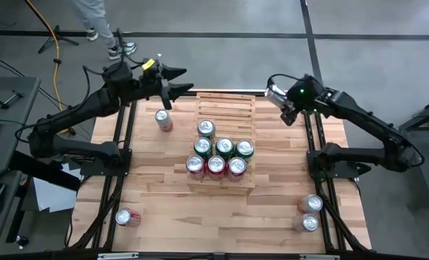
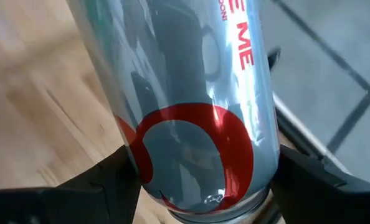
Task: Place canned beverage on shelf
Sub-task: Put the top red-silver soda can on the shelf aligned with the other red-silver soda can
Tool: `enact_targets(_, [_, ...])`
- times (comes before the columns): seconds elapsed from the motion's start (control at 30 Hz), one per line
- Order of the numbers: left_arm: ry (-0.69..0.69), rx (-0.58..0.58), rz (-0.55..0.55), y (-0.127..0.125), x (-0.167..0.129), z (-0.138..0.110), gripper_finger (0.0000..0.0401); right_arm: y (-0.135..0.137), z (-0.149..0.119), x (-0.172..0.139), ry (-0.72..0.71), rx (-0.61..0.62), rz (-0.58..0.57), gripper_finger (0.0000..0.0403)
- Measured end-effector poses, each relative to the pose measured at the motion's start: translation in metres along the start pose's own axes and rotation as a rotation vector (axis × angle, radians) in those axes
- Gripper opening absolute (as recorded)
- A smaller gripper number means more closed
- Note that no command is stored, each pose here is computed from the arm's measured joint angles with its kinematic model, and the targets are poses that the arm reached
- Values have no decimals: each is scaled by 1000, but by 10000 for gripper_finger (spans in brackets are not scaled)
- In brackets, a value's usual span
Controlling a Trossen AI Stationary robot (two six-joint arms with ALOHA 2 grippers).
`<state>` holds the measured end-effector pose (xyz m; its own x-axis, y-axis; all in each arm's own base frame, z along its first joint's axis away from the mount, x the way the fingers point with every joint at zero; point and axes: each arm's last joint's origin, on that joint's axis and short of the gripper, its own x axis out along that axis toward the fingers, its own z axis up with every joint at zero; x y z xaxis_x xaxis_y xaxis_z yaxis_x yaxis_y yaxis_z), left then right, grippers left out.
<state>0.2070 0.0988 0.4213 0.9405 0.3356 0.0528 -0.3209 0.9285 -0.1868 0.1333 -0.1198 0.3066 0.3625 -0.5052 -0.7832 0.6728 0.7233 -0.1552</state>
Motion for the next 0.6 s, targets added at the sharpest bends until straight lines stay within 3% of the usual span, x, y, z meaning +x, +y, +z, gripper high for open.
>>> enact_targets(0.17, [61,56,-70,-1,23,6,311,12,28,-21,-116,-9,55,276])
enact_targets(0.4, [96,137,-167,-1,49,4,312,41,66,-26,-286,-58,179,276])
enact_targets(0.6, [137,302,-189,-3,62,-10,312,72,92,-24,-369,-116,275,276])
